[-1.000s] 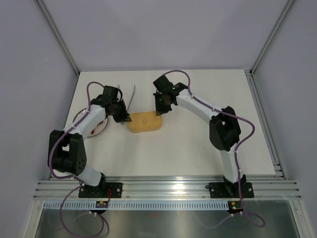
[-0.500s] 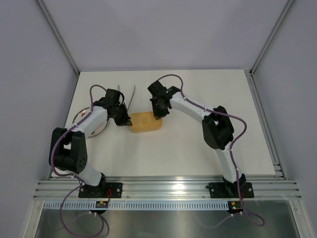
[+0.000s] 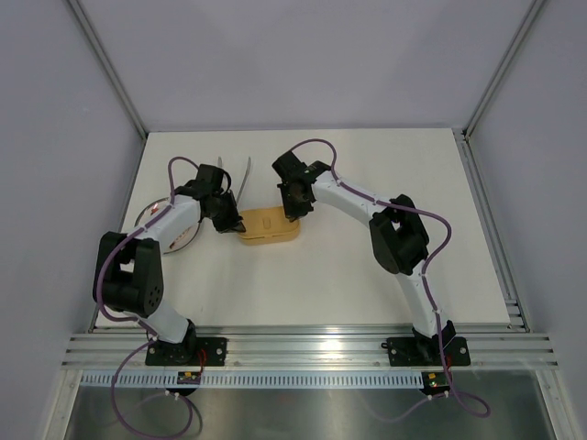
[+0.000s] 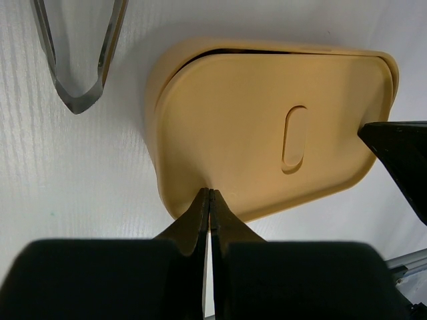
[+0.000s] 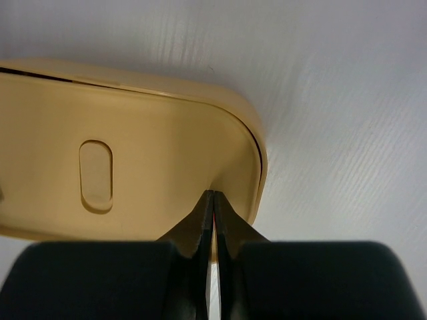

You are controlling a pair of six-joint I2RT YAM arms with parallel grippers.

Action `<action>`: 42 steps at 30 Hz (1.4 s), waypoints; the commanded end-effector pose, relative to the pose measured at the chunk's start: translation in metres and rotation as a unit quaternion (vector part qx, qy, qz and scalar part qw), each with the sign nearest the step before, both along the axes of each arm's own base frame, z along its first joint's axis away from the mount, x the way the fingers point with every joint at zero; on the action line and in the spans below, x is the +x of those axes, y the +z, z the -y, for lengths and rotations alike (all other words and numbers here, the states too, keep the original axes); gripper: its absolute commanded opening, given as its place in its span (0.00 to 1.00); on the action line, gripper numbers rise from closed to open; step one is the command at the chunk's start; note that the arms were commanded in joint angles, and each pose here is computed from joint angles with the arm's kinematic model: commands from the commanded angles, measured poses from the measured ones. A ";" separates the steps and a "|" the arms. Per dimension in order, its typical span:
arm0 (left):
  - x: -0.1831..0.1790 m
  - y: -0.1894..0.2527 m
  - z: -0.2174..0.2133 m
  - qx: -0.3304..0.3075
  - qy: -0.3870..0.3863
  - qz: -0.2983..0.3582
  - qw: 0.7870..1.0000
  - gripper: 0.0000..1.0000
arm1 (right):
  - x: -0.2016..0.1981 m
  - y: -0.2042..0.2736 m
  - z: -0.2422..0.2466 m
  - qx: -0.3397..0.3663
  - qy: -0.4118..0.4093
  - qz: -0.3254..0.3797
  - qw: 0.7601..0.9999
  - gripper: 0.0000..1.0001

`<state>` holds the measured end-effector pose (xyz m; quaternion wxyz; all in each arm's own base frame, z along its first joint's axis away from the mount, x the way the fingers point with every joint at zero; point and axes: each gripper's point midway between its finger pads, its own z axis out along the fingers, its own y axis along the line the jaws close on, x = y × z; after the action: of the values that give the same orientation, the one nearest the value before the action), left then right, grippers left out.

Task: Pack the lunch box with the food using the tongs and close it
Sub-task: Close the box lid on the packing box.

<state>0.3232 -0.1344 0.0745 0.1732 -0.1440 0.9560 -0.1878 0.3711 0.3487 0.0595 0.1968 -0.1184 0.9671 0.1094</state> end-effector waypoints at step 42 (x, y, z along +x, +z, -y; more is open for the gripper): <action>0.020 0.056 -0.011 0.057 -0.004 0.092 0.994 0.15 | 0.002 0.048 -0.031 0.029 0.021 0.065 0.997 0.38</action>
<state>0.3313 -0.1296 0.1038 0.2213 -0.1151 0.9558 -0.1553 0.3695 0.3758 0.1223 0.2633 -0.1313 0.9436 0.1521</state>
